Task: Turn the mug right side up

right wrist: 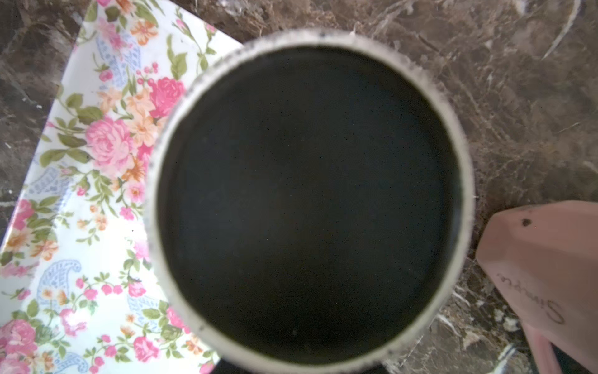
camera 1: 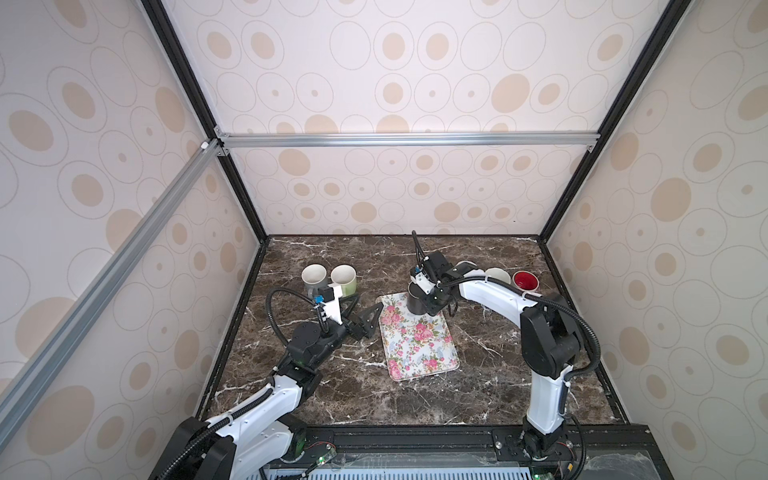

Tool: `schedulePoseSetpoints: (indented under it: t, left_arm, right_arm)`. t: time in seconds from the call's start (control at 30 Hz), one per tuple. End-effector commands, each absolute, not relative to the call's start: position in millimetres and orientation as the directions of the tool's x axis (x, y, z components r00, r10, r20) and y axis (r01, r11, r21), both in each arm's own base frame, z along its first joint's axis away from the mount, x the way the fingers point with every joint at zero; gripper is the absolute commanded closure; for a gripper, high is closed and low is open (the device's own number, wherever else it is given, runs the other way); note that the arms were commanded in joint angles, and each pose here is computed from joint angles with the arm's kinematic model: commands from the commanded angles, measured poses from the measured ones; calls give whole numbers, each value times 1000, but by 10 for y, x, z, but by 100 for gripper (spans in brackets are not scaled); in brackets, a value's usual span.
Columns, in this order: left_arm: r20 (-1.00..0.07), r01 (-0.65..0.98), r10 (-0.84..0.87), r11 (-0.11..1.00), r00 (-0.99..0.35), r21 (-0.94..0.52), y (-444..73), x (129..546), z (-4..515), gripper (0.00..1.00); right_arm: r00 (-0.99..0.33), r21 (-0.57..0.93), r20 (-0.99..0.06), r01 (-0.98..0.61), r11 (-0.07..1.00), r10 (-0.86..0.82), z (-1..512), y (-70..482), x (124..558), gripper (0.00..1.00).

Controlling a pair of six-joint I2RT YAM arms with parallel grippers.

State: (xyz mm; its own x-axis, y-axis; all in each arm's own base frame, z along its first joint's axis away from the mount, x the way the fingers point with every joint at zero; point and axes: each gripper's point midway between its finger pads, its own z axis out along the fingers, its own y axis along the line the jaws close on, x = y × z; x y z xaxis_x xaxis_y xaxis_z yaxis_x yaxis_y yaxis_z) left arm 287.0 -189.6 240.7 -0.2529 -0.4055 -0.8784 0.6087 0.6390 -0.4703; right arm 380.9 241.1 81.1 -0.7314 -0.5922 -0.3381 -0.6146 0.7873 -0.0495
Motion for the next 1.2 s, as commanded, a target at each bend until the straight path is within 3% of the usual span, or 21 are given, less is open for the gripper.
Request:
schedulePoseSetpoints:
  t: [0.0,0.4,0.53,1.17]
  left_arm:
    - [-878,627,-415,626,-237,-465,-1909,2868,2500,2]
    - [-875,623,-417,624,-244,-472,-1913,2875,2487,2]
    - [-875,622,-417,624,-247,-473,-1912,2876,2476,2]
    - [-876,622,-413,625,-250,-473,-1915,2874,2465,2]
  right_arm:
    - [-755,-38,-284,-606,794,-590,844,2390,3720,67]
    - [-745,-108,-247,-614,782,-619,916,2300,3790,72]
    - [-752,-110,-254,-603,790,-608,925,2313,3824,81]
    - [-758,-122,-212,-605,786,-617,823,2331,3873,73]
